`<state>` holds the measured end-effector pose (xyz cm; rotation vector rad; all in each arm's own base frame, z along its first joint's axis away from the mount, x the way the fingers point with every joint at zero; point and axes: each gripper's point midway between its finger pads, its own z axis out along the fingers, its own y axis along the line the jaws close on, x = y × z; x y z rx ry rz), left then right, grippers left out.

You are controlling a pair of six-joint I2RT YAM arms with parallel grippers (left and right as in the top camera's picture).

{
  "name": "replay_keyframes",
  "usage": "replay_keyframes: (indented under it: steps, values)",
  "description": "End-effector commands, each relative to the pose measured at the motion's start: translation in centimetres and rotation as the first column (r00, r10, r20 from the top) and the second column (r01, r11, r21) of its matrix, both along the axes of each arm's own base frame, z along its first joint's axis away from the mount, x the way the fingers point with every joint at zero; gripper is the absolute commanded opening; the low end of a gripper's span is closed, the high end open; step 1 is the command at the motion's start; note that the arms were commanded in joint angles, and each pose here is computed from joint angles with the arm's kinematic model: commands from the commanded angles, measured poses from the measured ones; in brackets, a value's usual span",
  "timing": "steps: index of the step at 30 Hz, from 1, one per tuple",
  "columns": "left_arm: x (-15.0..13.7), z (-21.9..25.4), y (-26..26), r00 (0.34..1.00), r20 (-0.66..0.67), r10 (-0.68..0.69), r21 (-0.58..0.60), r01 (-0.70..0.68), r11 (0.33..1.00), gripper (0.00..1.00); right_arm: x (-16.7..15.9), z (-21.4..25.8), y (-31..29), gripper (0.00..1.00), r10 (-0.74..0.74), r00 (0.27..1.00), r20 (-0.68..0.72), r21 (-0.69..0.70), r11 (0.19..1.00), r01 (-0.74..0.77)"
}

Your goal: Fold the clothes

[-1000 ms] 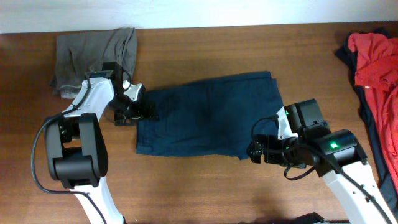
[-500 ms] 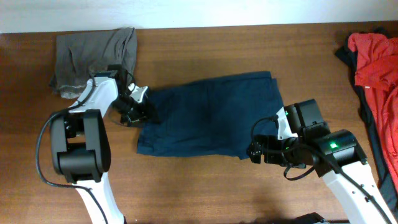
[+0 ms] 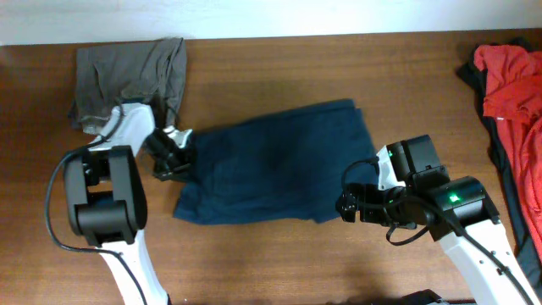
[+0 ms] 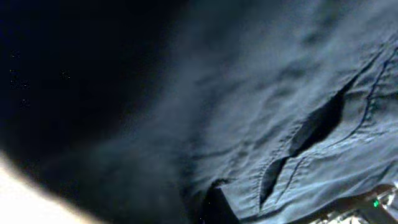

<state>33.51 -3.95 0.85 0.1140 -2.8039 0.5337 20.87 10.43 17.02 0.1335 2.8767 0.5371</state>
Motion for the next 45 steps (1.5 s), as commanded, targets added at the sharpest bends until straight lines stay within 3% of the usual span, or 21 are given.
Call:
replay_keyframes:
  steps: [1,4,11,26,28,35,45]
  values:
    - [0.7,1.4,3.5,0.997,-0.029,0.068,0.085,-0.065,0.994,0.01,0.3,-0.1,0.1,0.99,0.004,1.000,0.014,-0.001,1.000,-0.004]
    - [1.0,3.1,4.6,0.995,-0.037,0.089,0.097,-0.085,0.992,0.01,0.7,-0.4,0.3,0.99,0.003,1.000,0.028,0.003,1.000,-0.004]
    - [1.5,8.3,7.7,0.992,-0.034,0.120,0.268,-0.107,0.958,0.01,1.7,-3.2,0.5,0.99,0.000,1.000,0.013,0.002,1.000,0.000]
    - [1.3,18.6,7.7,0.963,0.232,0.137,0.274,-0.200,0.941,0.01,5.2,-10.9,4.2,1.00,0.050,0.990,-0.134,0.125,0.992,-0.033]
    - [0.9,20.1,7.4,0.951,0.279,0.134,0.271,-0.212,0.939,0.01,5.6,-11.7,5.7,0.96,0.086,0.987,-0.138,0.172,0.983,-0.061]
    - [0.6,21.0,6.8,0.942,0.302,0.149,0.268,-0.233,0.935,0.01,5.8,-11.8,9.7,0.93,0.174,0.983,-0.066,0.198,0.967,-0.158]
    - [3.0,21.0,4.0,0.918,0.369,0.145,0.251,-0.249,0.936,0.01,6.3,-12.2,10.6,0.95,0.145,0.989,-0.028,0.131,0.981,-0.140]
